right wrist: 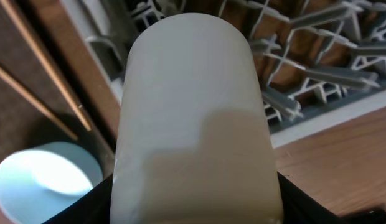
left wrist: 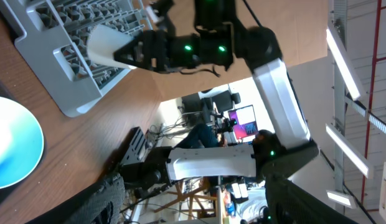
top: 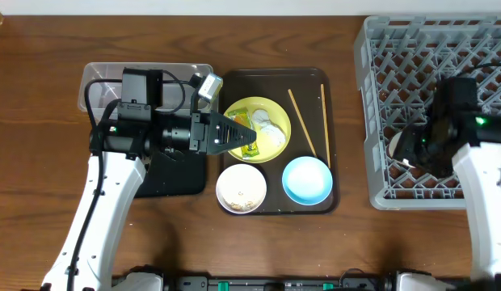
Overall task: Sort waste into correct bins and load items into the dishwasher rack
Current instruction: 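Carry the white cup with right gripper and place it in the rack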
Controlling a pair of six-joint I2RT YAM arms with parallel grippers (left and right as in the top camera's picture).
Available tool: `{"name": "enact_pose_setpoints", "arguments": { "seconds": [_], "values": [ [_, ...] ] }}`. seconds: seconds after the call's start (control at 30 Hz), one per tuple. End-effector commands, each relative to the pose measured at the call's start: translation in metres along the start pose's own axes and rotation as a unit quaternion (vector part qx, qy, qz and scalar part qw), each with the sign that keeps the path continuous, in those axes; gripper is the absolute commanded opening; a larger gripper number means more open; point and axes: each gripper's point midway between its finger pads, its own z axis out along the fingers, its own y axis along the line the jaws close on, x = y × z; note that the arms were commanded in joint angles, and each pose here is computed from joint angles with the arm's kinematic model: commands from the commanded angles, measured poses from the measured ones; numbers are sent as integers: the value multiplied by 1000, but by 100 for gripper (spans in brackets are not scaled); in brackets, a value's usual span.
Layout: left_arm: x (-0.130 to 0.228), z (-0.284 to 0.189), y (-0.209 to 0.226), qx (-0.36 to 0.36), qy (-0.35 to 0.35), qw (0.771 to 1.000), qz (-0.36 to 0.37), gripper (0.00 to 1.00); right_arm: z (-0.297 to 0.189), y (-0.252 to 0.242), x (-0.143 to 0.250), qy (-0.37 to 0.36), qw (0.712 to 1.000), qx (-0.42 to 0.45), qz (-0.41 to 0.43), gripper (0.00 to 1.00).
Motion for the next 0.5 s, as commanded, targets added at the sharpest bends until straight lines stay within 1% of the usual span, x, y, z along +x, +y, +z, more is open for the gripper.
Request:
{"name": "enact_pose_setpoints", "arguments": {
  "seconds": [0.0,0.07,0.13,0.17,0.23,0.3,0.4,0.47],
  "values": [
    [-1,0,-6,6,1,1000,13,75,8,-6,-9,5,1000,9,21,53],
    [-1,0,-6,6,1,1000,13,75,17,-2,1,40,999,2,21,53],
    [-1,0,-6,6,2,1000,13,75,23,-3,5,59,998,9,21,53],
    [-1,0,-6,6,1,1000,13,75,27,-4,5,64,998,12,20,56],
    [-1,0,-6,5,1,1000,13,75,32,-2,0,61,998,9,23,84],
    [-3,0,-1,-9,-4,1000,13,75,33,0,-7,50,998,0,30,99],
    [-6,-1,15,-54,-18,998,1,75,24,18,-15,37,997,-56,29,99],
    [-7,-4,32,-102,-30,994,-19,75,8,35,-21,17,994,-108,1,99]
  ]
}}
